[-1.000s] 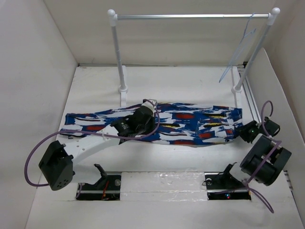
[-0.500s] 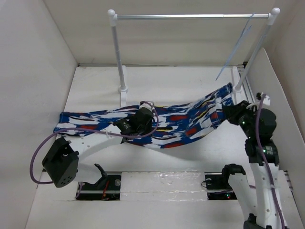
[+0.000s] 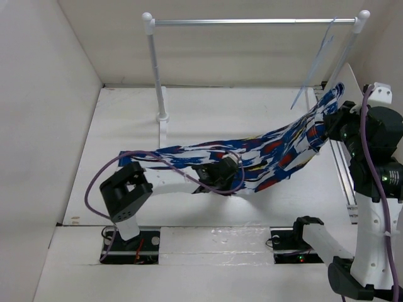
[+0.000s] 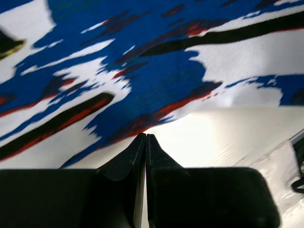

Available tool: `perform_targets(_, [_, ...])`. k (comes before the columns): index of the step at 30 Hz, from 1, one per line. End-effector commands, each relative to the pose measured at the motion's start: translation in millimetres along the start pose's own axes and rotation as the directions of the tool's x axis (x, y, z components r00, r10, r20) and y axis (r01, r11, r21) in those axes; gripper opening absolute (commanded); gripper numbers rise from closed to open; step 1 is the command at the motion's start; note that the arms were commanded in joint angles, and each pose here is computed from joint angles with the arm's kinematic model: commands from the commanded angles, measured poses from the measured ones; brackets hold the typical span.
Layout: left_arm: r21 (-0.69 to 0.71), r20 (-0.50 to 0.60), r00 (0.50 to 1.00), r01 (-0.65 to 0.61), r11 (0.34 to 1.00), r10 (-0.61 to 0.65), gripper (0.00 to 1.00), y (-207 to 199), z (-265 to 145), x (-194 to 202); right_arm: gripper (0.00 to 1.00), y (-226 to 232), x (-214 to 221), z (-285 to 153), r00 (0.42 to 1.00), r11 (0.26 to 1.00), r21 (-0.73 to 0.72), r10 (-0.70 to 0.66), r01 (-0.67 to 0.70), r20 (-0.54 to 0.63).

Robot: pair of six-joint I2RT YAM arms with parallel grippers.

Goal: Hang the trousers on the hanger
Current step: Fold the trousers

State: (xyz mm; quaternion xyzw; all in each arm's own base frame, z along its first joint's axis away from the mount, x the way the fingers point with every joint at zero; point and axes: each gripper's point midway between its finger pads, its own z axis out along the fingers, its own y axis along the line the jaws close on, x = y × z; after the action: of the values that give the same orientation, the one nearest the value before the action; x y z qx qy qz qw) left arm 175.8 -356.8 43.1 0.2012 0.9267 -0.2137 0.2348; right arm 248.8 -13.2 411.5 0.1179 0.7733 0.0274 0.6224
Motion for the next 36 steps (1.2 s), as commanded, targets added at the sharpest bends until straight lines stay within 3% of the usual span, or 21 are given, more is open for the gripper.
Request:
perform_targets(1, [0.109,0.050,0.999,0.003,0.994,-0.008,0.00,-53,13,-24,0.00,6,-42,-18,0.991,0.997,-0.027,-0.065,0.068,0.116])
perform_targets(4, [0.157,0.065,0.998,0.013,0.987,-0.024,0.00,-90,25,-43,0.00,28,-45,-24,0.990,0.984,-0.144,-0.092,0.107,0.106])
perform_targets(9, [0.184,-0.071,0.997,0.025,0.983,-0.012,0.00,-111,60,-24,0.00,74,-30,-20,0.992,0.914,-0.390,-0.089,0.116,0.089])
perform_targets(11, [0.192,-0.038,0.999,0.023,0.981,-0.016,0.00,-114,57,-33,0.00,88,-21,-15,0.994,0.890,-0.444,-0.081,0.103,0.067])
perform_targets(15, [0.089,0.108,0.992,0.061,0.994,-0.070,0.00,-70,18,-70,0.00,139,-18,-5,0.994,0.810,-0.577,-0.091,0.105,0.053])
perform_targets(20, [-0.043,0.324,0.930,0.199,0.979,-0.175,0.00,18,-84,-114,0.00,188,-24,5,0.994,0.743,-0.660,-0.083,0.109,0.071])
perform_targets(21, [-0.091,0.401,0.889,0.280,0.956,-0.222,0.00,52,-105,-134,0.00,198,-27,6,0.994,0.731,-0.674,-0.075,0.109,0.079])
perform_targets(22, [-0.053,0.528,0.800,0.367,0.929,-0.286,0.00,80,-168,-159,0.00,228,-13,13,0.994,0.692,-0.715,-0.098,0.103,0.048])
perform_targets(23, [-0.052,0.529,0.799,0.367,0.929,-0.286,0.00,80,-169,-159,0.00,229,-13,13,0.994,0.691,-0.715,-0.098,0.103,0.048])
perform_targets(24, [-0.037,0.586,0.749,0.406,0.913,-0.309,0.00,94,-194,-170,0.00,243,-17,12,0.995,0.672,-0.734,-0.081,0.101,0.062])
perform_targets(25, [0.003,0.683,0.646,0.466,0.885,-0.342,0.00,118,-242,-190,0.00,259,-4,22,0.994,0.659,-0.747,-0.100,0.092,0.034])
perform_targets(28, [0.046,0.812,0.471,0.536,0.843,-0.345,0.00,151,-328,-211,0.00,319,13,8,0.994,0.569,-0.818,-0.109,0.087,0.029])
perform_targets(29, [0.050,0.838,0.432,0.548,0.835,-0.334,0.00,157,-347,-214,0.00,354,43,6,0.987,0.524,-0.848,-0.159,0.078,-0.007])
perform_targets(31, [0.061,0.893,0.336,0.569,0.820,-0.300,0.00,162,-393,-219,0.00,395,57,-6,0.985,0.460,-0.884,-0.173,0.080,-0.001])
perform_targets(32, [0.056,0.905,0.317,0.575,0.816,-0.285,0.00,163,-404,-220,0.00,423,95,3,0.973,0.439,-0.895,-0.229,0.072,-0.034])
perform_targets(34, [0.047,0.933,0.258,0.605,0.795,-0.252,0.00,168,-433,-219,0.00,473,121,-29,0.969,0.341,-0.938,-0.246,0.069,-0.018])
perform_targets(35, [0.032,0.937,0.255,0.618,0.785,-0.240,0.00,171,-439,-214,0.03,492,142,-36,0.962,0.308,-0.949,-0.273,0.062,-0.026])
perform_targets(36, [0.034,0.954,0.206,0.647,0.762,-0.218,0.00,176,-458,-209,0.16,522,205,-45,0.930,0.250,-0.967,-0.364,0.044,-0.051])
